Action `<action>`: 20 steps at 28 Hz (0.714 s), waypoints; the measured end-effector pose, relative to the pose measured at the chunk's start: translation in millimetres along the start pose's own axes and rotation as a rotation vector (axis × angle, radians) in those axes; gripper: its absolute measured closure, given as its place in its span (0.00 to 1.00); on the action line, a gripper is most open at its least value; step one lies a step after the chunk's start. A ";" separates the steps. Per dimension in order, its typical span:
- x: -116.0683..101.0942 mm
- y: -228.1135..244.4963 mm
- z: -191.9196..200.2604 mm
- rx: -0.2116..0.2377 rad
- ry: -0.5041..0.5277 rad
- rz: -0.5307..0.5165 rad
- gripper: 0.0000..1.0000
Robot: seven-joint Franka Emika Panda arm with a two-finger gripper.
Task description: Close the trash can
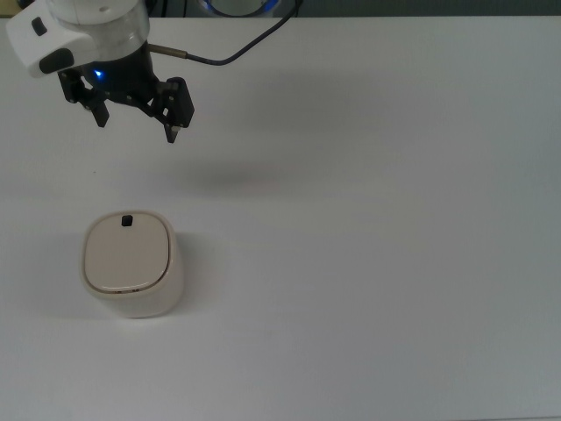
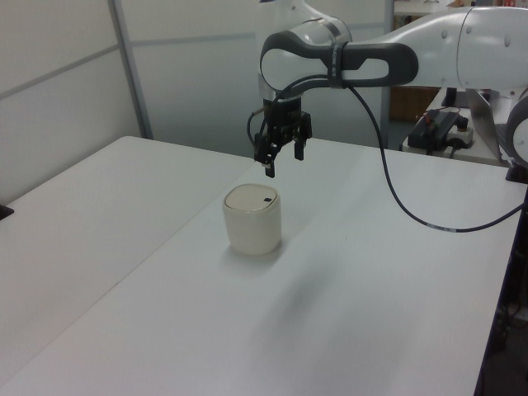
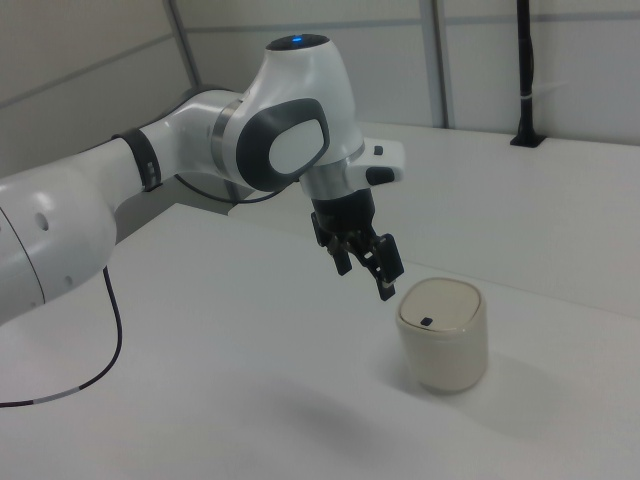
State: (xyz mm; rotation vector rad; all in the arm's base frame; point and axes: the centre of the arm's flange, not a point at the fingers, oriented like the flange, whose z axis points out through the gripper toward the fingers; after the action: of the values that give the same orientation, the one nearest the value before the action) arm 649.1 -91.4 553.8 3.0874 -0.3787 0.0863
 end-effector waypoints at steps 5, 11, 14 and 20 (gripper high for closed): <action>0.0 1.3 0.8 -0.014 0.000 -0.002 0.00; -0.1 1.5 1.4 -0.017 -0.001 -0.003 0.00; -0.1 1.5 1.5 -0.017 -0.002 -0.003 0.00; -0.2 1.5 1.9 -0.017 -0.002 -0.003 0.00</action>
State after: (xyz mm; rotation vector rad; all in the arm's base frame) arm 648.6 -92.9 551.9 3.0711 -0.3728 0.0791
